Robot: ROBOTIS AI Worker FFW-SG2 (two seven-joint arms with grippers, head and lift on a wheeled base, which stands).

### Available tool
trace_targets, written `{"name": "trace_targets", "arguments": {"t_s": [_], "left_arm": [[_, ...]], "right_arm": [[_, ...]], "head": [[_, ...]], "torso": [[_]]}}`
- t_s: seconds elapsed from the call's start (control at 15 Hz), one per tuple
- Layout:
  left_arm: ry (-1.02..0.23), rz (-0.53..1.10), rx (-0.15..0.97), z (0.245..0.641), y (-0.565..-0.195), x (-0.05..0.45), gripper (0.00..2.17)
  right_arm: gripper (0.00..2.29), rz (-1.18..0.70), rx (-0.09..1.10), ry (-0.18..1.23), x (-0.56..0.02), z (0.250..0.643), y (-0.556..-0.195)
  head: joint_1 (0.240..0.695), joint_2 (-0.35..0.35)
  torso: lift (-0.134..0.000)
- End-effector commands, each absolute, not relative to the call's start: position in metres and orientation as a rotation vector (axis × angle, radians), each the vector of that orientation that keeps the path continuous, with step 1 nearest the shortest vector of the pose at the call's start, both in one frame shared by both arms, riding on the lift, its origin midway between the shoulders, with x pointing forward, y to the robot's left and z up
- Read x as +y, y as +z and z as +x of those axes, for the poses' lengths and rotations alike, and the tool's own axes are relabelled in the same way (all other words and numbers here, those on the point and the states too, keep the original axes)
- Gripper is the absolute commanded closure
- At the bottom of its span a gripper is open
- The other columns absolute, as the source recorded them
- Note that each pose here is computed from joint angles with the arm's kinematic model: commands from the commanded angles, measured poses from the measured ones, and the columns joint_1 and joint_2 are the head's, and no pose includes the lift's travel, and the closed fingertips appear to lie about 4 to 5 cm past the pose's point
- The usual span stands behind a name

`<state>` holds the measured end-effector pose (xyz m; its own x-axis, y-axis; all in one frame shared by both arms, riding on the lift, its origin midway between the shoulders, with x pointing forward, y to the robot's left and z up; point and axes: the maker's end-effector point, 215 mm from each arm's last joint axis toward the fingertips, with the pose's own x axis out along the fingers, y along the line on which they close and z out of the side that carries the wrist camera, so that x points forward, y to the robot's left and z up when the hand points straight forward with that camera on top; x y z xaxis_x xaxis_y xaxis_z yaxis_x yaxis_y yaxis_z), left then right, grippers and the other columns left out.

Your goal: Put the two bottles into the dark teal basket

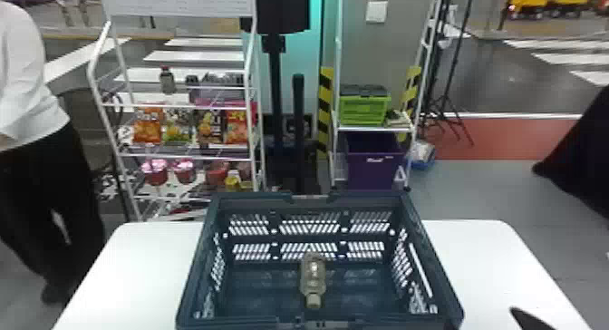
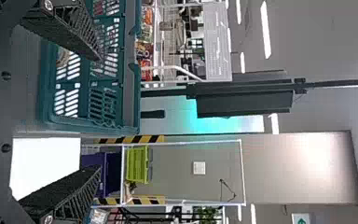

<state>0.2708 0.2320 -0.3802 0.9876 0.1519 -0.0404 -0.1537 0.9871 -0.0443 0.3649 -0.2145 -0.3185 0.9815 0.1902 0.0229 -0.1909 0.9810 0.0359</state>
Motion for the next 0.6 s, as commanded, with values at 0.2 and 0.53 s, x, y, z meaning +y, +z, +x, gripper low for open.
{"name": "trace_targets", "arguments": {"t_s": [0.2,0.53], "left_arm": [[0.149,-0.031,0.055,0.273,-0.383,0.231,2.15],[0.149,0.002,0.053,0.286,-0.37,0.236,2.15]], "right_arm": [[0.07,0.074,-0.059,0.138,-0.239,0.308,-0.343],[0.08,0.077,-0.015,0.125,-0.249,0.294,-0.364]], "head": [[0.499,0.0],[0.499,0.0]], "torso": [[0.0],[0.0]]}}
